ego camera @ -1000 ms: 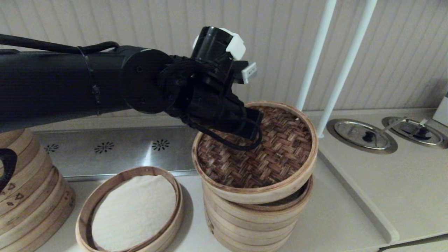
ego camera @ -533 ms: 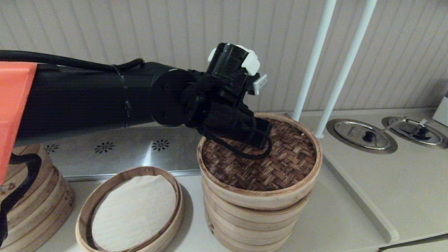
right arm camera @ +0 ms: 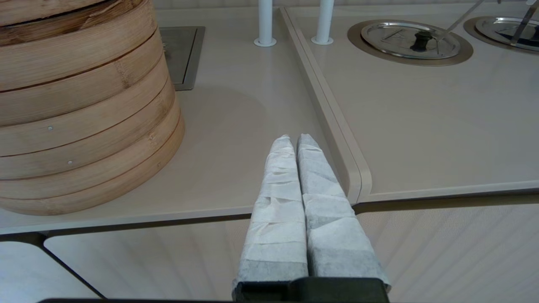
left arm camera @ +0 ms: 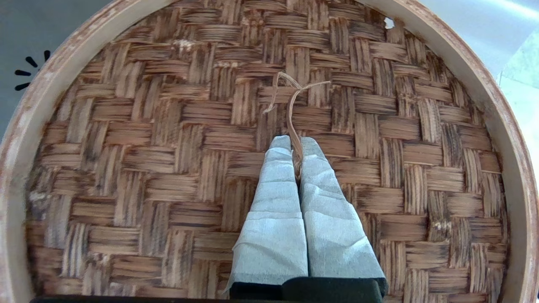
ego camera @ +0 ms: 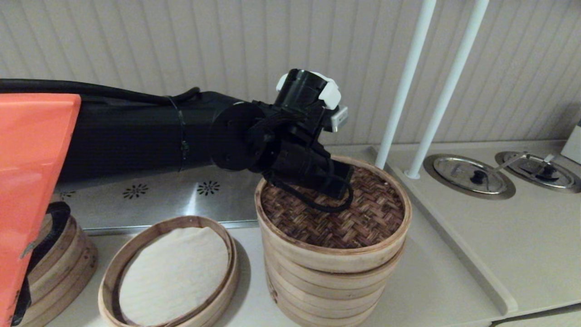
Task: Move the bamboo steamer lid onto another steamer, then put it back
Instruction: Put the steamer
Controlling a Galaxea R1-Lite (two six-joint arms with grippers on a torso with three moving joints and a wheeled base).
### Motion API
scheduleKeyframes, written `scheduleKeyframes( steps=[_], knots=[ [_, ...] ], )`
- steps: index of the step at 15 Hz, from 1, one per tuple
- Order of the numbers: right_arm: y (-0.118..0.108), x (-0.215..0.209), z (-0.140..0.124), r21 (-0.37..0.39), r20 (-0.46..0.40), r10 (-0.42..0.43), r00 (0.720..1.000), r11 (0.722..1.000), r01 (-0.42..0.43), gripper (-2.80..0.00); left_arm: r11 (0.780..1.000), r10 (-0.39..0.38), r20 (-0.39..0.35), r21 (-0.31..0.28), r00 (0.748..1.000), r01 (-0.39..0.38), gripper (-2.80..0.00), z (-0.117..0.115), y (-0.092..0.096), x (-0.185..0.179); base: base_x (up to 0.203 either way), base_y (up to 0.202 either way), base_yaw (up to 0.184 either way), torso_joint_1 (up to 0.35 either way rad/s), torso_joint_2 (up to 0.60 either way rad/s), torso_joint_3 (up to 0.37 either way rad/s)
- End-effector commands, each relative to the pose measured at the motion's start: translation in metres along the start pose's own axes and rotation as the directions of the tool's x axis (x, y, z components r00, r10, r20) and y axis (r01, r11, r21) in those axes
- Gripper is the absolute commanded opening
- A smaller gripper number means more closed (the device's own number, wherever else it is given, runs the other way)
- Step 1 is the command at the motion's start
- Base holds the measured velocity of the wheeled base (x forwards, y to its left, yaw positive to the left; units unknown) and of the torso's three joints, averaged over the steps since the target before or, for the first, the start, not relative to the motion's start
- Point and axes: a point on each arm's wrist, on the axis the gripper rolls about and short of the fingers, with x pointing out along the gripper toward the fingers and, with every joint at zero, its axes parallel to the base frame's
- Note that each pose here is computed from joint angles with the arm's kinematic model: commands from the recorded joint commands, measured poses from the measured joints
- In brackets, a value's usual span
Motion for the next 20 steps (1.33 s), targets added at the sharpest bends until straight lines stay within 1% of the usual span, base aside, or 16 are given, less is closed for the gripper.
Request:
scheduleKeyframes(
  steps=[1, 3, 5, 13, 18, 20],
  knots=[
    [0.0, 0.0, -0.001, 0.0, -0.005, 0.0, 1.0, 1.0, 0.0, -2.8, 1.0, -0.003, -0.008, 0.007, 1.0, 0.003, -2.8, -0.002, -0.006, 0.002, 0.0, 0.0, 0.0, 0.0, 0.0, 0.0],
    [0.0, 0.0, -0.001, 0.0, -0.005, 0.0, 1.0, 1.0, 0.0, -2.8, 1.0, 0.006, -0.014, 0.011, 1.0, -0.006, -2.8, -0.004, -0.008, 0.005, 0.0, 0.0, 0.0, 0.0, 0.0, 0.0],
    [0.0, 0.0, -0.001, 0.0, -0.005, 0.0, 1.0, 1.0, 0.0, -2.8, 1.0, -0.001, -0.018, 0.017, 1.0, 0.001, -2.8, -0.005, -0.013, 0.007, 0.0, 0.0, 0.0, 0.0, 0.0, 0.0],
    [0.0, 0.0, -0.001, 0.0, -0.004, 0.0, 1.0, 1.0, 0.0, -2.8, 1.0, 0.0, -0.032, 0.02, 0.999, 0.001, -2.8, -0.008, -0.014, 0.013, 0.0, 0.0, 0.0, 0.0, 0.0, 0.0],
    [0.0, 0.0, -0.001, 0.0, -0.004, 0.0, 1.0, 1.0, 0.0, -2.8, 0.999, -0.02, -0.04, 0.035, 0.999, 0.022, -2.8, -0.011, -0.026, 0.016, 0.0, 0.0, 0.0, 0.0, 0.0, 0.0],
    [0.0, 0.0, -0.001, 0.0, -0.005, 0.0, 1.0, 1.0, 0.0, -2.8, 0.999, -0.02, -0.046, 0.036, 0.999, 0.021, -2.8, -0.012, -0.026, 0.018, 0.0, 0.0, 0.0, 0.0, 0.0, 0.0]
  ],
)
